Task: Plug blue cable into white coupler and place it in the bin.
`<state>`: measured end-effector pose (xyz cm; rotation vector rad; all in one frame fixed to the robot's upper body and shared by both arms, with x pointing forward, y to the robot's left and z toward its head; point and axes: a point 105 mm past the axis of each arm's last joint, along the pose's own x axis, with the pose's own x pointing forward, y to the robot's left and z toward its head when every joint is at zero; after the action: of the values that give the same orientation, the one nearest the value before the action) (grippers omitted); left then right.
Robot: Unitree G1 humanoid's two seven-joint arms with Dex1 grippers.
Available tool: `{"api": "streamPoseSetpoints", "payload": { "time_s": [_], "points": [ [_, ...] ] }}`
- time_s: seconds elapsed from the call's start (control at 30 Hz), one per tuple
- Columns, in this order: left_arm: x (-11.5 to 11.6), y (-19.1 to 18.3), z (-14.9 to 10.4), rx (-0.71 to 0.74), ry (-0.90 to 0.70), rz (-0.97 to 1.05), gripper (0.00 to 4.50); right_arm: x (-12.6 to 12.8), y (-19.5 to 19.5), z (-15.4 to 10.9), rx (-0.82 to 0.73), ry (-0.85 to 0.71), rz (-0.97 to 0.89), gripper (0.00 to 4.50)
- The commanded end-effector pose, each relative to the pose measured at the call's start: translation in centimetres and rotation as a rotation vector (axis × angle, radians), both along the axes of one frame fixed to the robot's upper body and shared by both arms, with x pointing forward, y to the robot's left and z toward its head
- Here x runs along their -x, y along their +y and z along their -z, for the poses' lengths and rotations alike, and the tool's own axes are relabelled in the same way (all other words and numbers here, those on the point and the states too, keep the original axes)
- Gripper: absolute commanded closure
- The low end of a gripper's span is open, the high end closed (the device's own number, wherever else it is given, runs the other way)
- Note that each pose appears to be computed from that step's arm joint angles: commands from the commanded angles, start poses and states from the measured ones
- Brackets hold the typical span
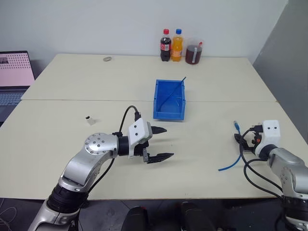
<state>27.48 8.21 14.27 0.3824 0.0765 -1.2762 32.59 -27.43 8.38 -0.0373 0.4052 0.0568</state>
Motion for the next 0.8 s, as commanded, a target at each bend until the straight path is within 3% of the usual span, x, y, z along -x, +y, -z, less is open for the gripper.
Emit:
{"api": "streamPoseSetpoints", "payload": {
  "time_s": [0.03,0.47,0.63,0.8],
  "points": [
    [-0.5,0.4,-0.5,-0.002,-0.051,0.003,0.0,-0.8,0.3,-0.3,-0.06,0.036,-0.035,0.38],
    [-0.6,1.0,0.2,-0.004,-0.035,-0.019,0.0,-1.3,0.1,0.2,-0.063,0.103,-0.145,3.26],
    [-0.3,1.1,0.4,-0.01,-0.019,-0.023,0.0,-2.1,0.3,-1.0,-0.001,0.105,-0.267,4.37],
    [-0.2,3.4,1.7,-0.066,0.01,-0.084,0.0,-1.7,3.9,-4.0,0.2,0.064,-0.632,4.46]
  ]
}}
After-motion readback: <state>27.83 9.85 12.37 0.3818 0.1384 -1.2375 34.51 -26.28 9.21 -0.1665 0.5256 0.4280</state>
